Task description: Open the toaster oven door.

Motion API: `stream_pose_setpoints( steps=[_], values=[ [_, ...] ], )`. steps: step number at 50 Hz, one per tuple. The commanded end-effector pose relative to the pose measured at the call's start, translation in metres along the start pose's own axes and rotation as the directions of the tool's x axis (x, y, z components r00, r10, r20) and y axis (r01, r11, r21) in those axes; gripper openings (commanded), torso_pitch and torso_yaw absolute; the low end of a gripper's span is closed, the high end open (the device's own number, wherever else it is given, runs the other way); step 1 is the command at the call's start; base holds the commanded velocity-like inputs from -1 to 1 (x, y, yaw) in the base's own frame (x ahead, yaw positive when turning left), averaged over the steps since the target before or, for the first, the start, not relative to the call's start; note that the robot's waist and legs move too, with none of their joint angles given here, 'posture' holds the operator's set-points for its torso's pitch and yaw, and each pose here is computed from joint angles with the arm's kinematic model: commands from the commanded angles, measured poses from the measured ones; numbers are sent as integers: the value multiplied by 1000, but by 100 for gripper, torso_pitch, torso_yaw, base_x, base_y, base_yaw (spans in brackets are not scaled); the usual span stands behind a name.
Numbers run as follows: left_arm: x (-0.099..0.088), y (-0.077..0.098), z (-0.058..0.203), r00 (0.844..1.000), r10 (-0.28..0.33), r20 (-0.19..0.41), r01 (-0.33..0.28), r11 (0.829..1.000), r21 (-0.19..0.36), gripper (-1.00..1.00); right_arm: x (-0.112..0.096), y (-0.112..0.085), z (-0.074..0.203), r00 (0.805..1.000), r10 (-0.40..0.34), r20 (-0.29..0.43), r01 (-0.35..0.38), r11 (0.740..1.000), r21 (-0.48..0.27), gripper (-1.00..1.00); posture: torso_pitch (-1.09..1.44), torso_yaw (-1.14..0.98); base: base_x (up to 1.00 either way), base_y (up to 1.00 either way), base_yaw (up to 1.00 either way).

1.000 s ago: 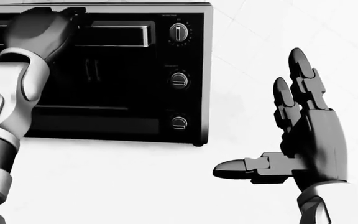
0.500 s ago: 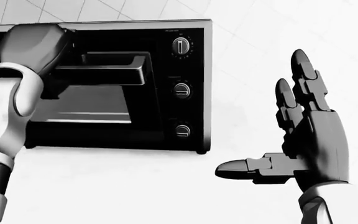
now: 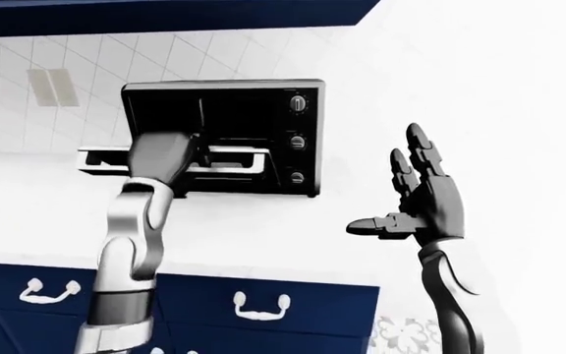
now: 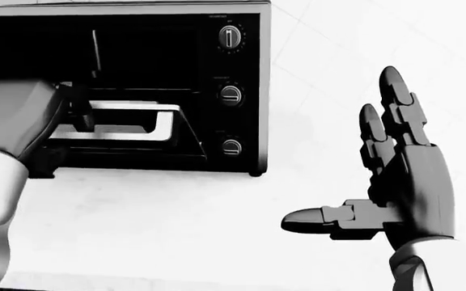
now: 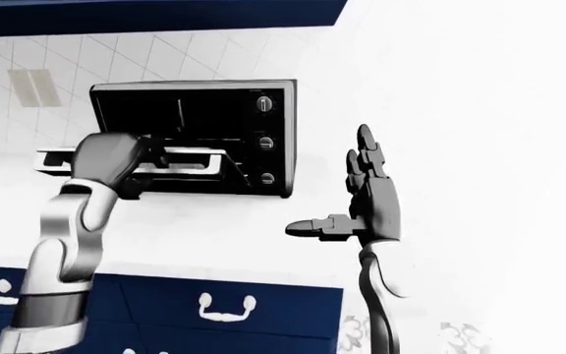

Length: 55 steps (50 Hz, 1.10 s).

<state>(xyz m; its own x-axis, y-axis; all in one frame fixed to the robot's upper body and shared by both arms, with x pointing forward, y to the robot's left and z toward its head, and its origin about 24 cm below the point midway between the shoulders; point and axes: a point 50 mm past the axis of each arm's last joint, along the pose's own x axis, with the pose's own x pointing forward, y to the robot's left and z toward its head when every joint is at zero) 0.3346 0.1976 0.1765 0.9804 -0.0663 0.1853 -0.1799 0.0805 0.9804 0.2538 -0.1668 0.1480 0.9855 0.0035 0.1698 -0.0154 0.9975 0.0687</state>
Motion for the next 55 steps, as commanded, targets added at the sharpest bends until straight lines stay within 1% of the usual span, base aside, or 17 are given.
stream_pose_setpoints(
  steps=[1,2,5,9,15,20,26,33,35,36,38,39,42,46,47,51,55],
  values=[
    [2,7,-8,999,6,-41,-5,1000,14,-61,2,3,15,997,14,82,-13,1000,-5,100,-60,0,0,0,0],
    [-4,6,-7,999,22,-47,-20,999,42,-61,2,2,15,997,13,82,-13,1000,-4,100,-60,0,0,0,0],
    [-9,1,-7,998,31,-50,-28,997,67,-62,2,2,15,997,13,82,-12,1000,-4,100,-60,0,0,0,0],
    [-18,2,-5,997,50,-52,-44,994,103,-59,2,1,15,997,11,82,-11,1000,-4,100,-60,0,0,0,0],
    [-26,-2,-3,998,46,-48,-40,994,106,-53,2,1,15,997,11,81,-11,1000,-3,100,-60,0,0,0,0],
    [-37,3,0,998,55,-43,-50,993,106,-51,2,1,15,997,11,82,-11,1000,-2,100,-60,0,0,0,0],
    [-50,2,2,997,58,-42,-54,994,96,-48,1,1,15,997,10,82,-10,1000,-3,100,-60,0,0,0,0],
    [-65,2,9,998,62,-30,-60,995,82,-29,0,1,17,997,9,83,-9,1000,-3,100,-60,0,0,0,0],
    [-65,2,9,998,62,-30,-60,995,82,-29,0,1,17,997,9,83,-9,1000,-3,100,-60,0,0,0,0],
    [-71,-1,9,998,55,-33,-52,996,77,-21,0,1,18,997,9,83,-9,1000,-3,100,-60,0,0,0,0],
    [-71,-1,9,998,55,-33,-52,996,77,-21,0,1,18,997,9,83,-9,1000,-3,100,-60,0,0,0,0],
    [-77,-2,10,998,49,-30,-46,996,74,-16,0,1,18,997,10,83,-10,1000,-3,100,-60,0,0,0,0],
    [-83,-2,12,999,45,-24,-43,996,72,-12,0,1,17,997,9,82,-8,1000,-3,100,-60,0,0,0,0],
    [-90,-1,13,999,43,-24,-41,997,71,-11,1,0,16,997,9,81,-8,1000,-2,100,-60,0,0,0,0],
    [-93,0,13,999,40,-25,-39,997,69,-7,1,0,15,997,9,82,-8,1000,-2,100,-60,0,0,0,0],
    [-97,4,15,999,38,-22,-37,997,67,-3,1,0,14,997,9,80,-9,1000,-2,100,-60,0,0,0,0],
    [-106,1,14,999,25,-28,-23,998,59,3,1,0,13,997,9,80,-9,1000,-2,100,-60,0,0,0,0]
  ],
)
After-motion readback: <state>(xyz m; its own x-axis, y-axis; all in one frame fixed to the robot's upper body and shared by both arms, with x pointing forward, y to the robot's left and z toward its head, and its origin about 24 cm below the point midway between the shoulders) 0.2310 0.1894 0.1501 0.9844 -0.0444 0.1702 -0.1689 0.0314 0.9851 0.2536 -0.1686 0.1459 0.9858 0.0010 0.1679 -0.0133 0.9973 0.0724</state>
